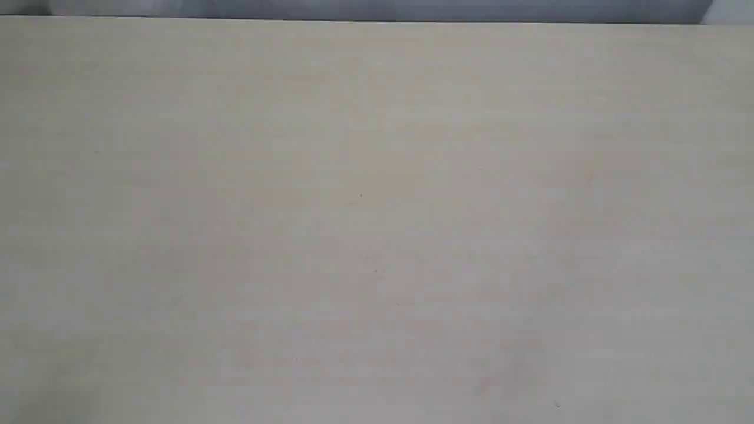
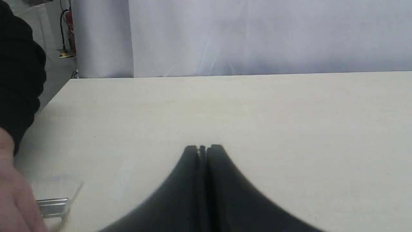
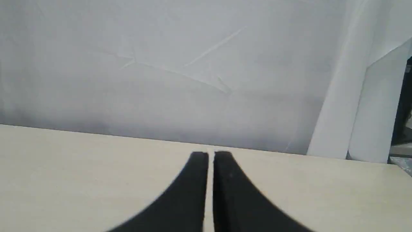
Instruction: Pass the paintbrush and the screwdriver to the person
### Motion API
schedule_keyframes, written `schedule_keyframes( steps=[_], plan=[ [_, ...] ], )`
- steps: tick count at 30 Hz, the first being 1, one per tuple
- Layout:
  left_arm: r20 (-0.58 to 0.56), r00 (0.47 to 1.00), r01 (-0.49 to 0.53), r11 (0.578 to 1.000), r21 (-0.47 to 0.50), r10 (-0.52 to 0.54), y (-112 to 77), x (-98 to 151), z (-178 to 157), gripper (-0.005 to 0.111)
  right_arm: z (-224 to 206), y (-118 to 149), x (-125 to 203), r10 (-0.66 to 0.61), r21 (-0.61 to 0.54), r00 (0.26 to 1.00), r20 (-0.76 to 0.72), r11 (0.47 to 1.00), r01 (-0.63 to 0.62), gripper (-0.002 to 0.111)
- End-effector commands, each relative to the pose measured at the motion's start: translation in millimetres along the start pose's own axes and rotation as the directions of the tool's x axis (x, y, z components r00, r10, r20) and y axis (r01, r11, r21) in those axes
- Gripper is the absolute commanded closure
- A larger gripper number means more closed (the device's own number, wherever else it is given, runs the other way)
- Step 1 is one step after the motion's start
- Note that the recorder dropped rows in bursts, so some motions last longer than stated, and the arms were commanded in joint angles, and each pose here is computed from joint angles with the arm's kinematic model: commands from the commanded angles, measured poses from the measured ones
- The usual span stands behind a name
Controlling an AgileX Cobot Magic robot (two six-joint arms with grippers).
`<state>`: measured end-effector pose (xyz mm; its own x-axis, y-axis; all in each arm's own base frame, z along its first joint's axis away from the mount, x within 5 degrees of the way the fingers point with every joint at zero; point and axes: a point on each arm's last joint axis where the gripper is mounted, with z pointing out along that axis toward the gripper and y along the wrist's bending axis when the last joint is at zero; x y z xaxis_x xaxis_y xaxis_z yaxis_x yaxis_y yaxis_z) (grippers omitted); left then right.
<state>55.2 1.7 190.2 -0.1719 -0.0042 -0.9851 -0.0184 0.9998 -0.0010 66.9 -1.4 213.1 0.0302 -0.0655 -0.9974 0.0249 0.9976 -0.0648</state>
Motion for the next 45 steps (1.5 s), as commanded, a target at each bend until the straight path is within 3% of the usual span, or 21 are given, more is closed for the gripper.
schedule_keyframes(
  steps=[1, 45],
  plan=[
    [0.011, 1.000, 0.006, 1.000, 0.007, -0.006, -0.4, -0.4, 0.0, 0.107, -0.3, -0.2, 4.2, -0.009, 0.004, 0.999, -0.031, 1.000, 0.009, 0.104],
    [0.011, 1.000, 0.002, 1.000, 0.006, -0.002, -0.4, -0.4, 0.0, 0.107, -7.9, -0.5, 4.6, 0.039, 0.010, 0.999, -0.011, 0.999, -0.039, 0.104]
  ],
)
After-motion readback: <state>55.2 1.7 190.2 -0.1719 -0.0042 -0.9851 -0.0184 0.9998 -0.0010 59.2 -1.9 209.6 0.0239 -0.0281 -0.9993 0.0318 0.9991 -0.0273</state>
